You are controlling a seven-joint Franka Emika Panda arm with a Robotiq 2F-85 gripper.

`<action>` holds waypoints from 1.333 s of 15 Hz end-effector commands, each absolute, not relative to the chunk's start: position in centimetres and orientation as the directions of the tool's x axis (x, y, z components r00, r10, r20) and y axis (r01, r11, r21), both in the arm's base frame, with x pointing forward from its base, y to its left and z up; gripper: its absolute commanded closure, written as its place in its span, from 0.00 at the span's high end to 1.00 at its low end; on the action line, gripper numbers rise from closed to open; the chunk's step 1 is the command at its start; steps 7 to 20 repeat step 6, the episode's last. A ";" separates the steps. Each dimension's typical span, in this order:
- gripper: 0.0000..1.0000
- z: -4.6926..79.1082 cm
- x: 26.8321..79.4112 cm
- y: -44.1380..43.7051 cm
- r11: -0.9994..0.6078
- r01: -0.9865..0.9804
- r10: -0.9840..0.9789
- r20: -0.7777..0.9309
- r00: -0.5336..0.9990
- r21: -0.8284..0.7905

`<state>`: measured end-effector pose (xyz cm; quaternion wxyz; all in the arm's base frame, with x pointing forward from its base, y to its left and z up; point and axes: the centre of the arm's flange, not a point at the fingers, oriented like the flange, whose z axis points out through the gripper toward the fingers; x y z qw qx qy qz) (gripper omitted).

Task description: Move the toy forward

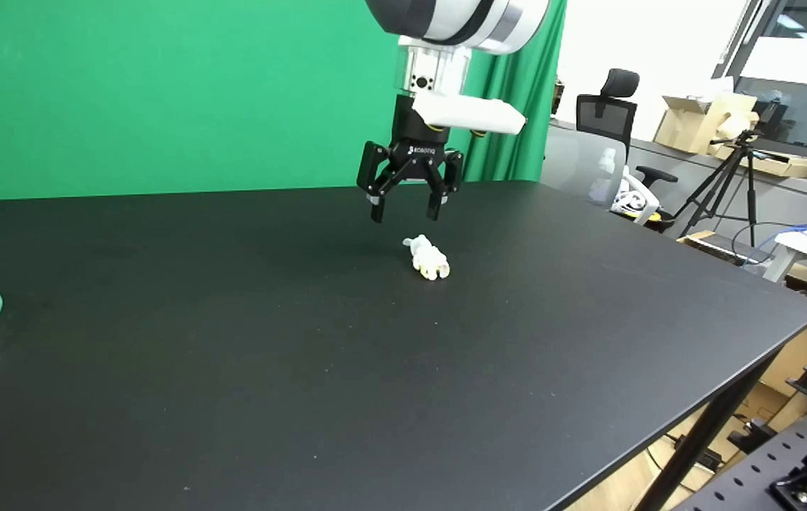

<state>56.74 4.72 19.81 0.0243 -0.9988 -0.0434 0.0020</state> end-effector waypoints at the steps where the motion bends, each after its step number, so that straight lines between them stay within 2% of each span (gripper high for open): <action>1: 1.00 22.8 53.1 6.0 -0.997 0.073 0.074 0.041 0.996 0.023; 6: 1.00 24.1 51.0 7.4 -0.990 0.114 0.119 0.051 0.992 0.082; 20: 1.00 24.1 51.0 7.4 -0.990 0.114 0.119 0.051 0.992 0.082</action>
